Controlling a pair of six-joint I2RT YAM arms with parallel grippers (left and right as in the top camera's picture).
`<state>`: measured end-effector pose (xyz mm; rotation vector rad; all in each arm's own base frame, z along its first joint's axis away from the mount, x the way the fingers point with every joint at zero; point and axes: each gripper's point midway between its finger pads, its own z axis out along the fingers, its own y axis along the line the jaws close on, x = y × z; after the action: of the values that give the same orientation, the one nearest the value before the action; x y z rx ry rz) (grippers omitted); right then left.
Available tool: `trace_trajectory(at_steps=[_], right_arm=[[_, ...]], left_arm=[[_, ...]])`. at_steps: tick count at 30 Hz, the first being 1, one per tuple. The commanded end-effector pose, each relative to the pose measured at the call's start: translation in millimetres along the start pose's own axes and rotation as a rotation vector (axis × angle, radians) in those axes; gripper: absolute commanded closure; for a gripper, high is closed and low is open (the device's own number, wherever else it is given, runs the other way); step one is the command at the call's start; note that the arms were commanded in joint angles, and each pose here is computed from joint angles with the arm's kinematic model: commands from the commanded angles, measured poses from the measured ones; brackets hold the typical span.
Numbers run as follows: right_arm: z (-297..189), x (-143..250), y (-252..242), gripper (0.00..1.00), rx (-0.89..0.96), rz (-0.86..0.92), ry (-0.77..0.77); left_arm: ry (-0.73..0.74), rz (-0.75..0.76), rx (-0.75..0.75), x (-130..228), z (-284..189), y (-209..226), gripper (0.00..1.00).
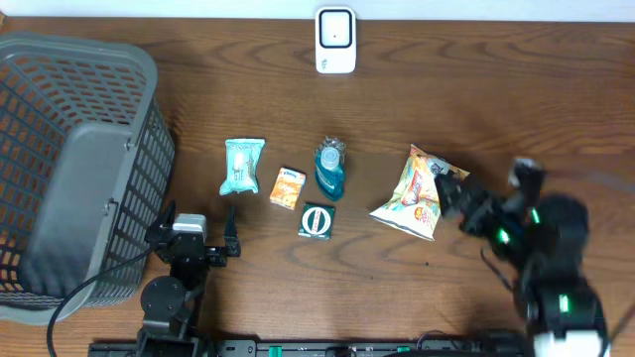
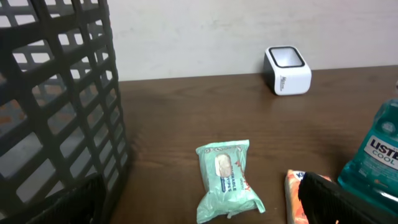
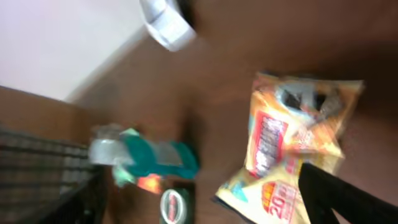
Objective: Scan the item barcode
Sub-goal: 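Reach the right gripper to the snack bag and grasp it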
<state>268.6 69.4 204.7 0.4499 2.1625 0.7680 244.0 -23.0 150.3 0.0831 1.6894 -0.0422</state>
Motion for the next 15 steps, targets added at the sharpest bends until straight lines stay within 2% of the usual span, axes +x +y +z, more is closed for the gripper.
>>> trace_trajectory(at_steps=[1, 2, 6, 9, 13, 15], right_arm=[[39.5, -1.0, -21.8, 0.05, 0.262, -0.036, 0.136], [49.5, 3.8, -24.6, 0.01, 0.320, -0.050, 0.189], [83.7, 19.2, -31.6, 0.01, 0.522, -0.101, 0.313], [112.2, 30.2, -29.2, 0.01, 0.595, -0.159, 0.372], [130.8, 37.2, -53.3, 0.03, 0.794, -0.148, 0.348], [133.3, 44.7, -65.4, 0.08, 0.859, -0.130, 0.350]], left_arm=[[0.059, -0.002, -0.015, 19.1, 1.3, 2.4, 0.02], [0.059, -0.002, -0.014, 19.1, 1.3, 2.4, 0.02], [0.059, -0.002, -0.015, 19.1, 1.3, 2.4, 0.02], [0.059, -0.002, -0.014, 19.1, 1.3, 2.4, 0.02], [0.059, -0.001, -0.015, 19.1, 1.3, 2.4, 0.02], [0.059, -0.002, -0.014, 19.1, 1.3, 2.4, 0.02]])
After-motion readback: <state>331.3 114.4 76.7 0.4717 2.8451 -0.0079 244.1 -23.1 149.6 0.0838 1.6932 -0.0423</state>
